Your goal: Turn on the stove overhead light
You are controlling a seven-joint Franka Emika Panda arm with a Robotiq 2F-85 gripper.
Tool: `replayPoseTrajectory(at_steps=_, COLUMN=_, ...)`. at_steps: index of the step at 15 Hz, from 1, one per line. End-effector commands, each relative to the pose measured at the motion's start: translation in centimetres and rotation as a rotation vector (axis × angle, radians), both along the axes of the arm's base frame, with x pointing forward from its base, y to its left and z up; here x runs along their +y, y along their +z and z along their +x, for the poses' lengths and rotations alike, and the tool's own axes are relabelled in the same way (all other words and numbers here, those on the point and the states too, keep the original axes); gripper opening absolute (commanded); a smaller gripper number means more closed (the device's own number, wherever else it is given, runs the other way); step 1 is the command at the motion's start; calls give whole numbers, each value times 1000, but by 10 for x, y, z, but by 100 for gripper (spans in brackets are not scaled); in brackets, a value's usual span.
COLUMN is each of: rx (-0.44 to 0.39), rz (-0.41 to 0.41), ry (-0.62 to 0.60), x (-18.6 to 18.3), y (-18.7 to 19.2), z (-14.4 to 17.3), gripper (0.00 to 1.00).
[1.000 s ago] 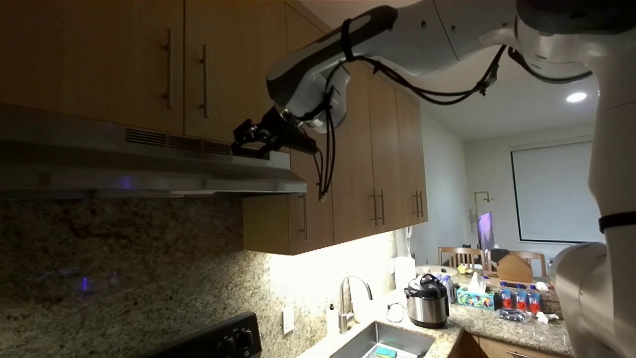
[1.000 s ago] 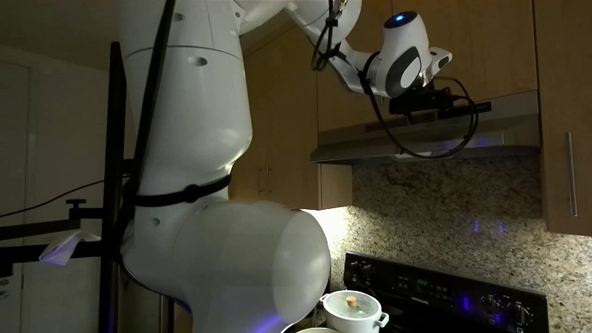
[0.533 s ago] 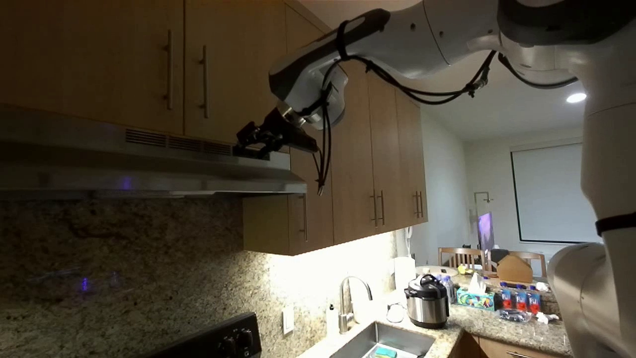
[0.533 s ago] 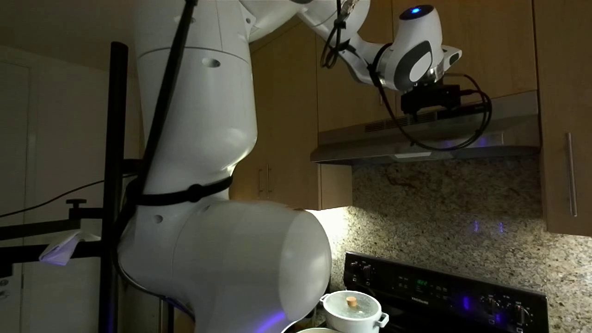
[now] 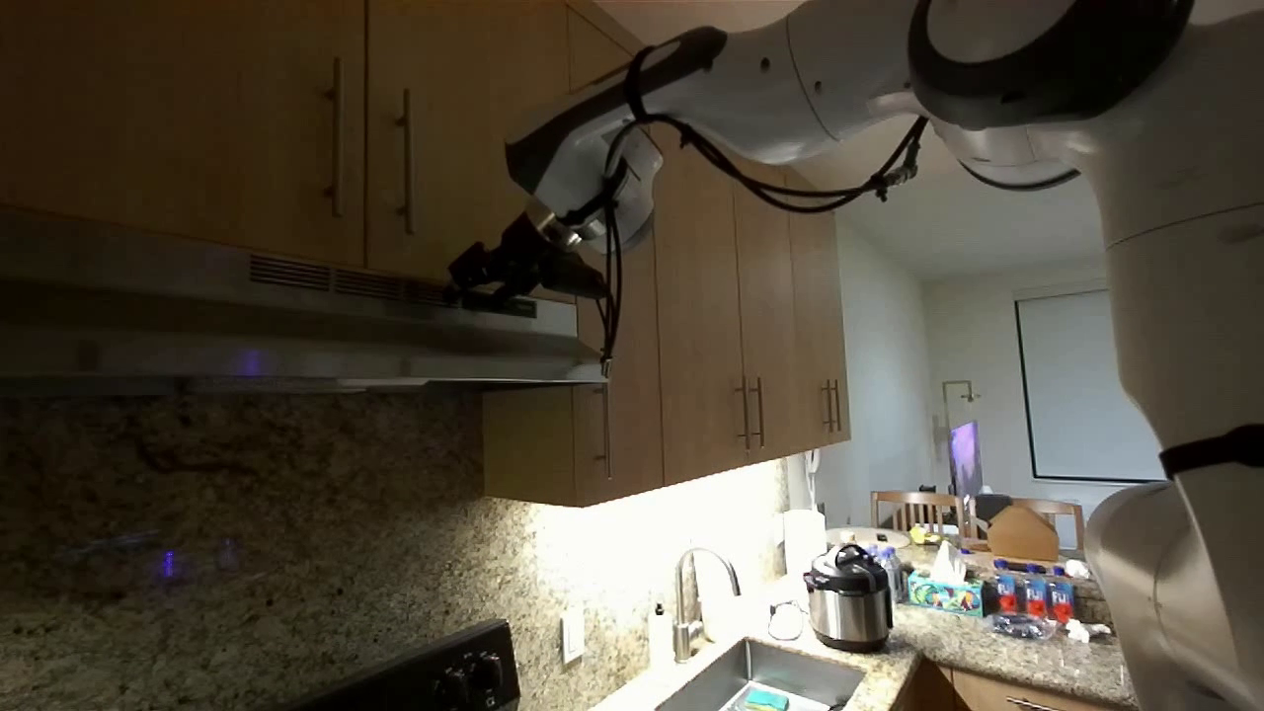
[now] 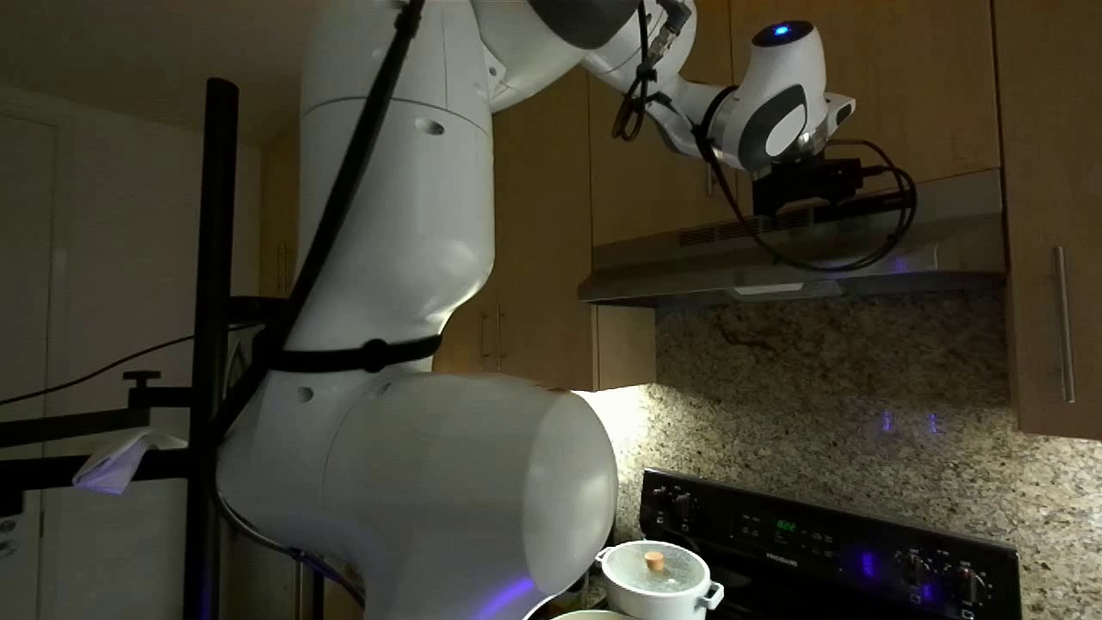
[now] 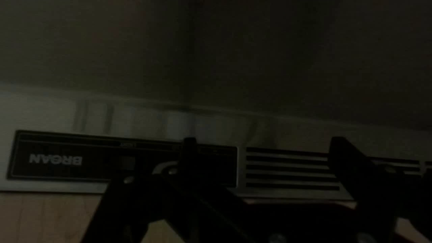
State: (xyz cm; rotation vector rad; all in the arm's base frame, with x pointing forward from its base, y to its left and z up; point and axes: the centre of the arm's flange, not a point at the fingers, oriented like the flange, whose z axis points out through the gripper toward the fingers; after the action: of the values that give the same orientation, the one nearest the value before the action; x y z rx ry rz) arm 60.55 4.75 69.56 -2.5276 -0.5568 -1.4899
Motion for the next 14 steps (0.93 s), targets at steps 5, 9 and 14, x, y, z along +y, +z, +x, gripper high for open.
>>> replayPoseTrajectory(at_steps=5, rx=-37, rz=-24, ry=-30, x=-24, y=18, z=24, gripper=100)
replayPoseTrajectory(at_steps=9, rx=-39, rz=-18, ry=-66, x=-34, y=22, z=18, gripper=100)
replayPoseTrajectory(at_steps=14, rx=-30, rz=-14, ry=-84, x=-47, y=20, z=19, gripper=100)
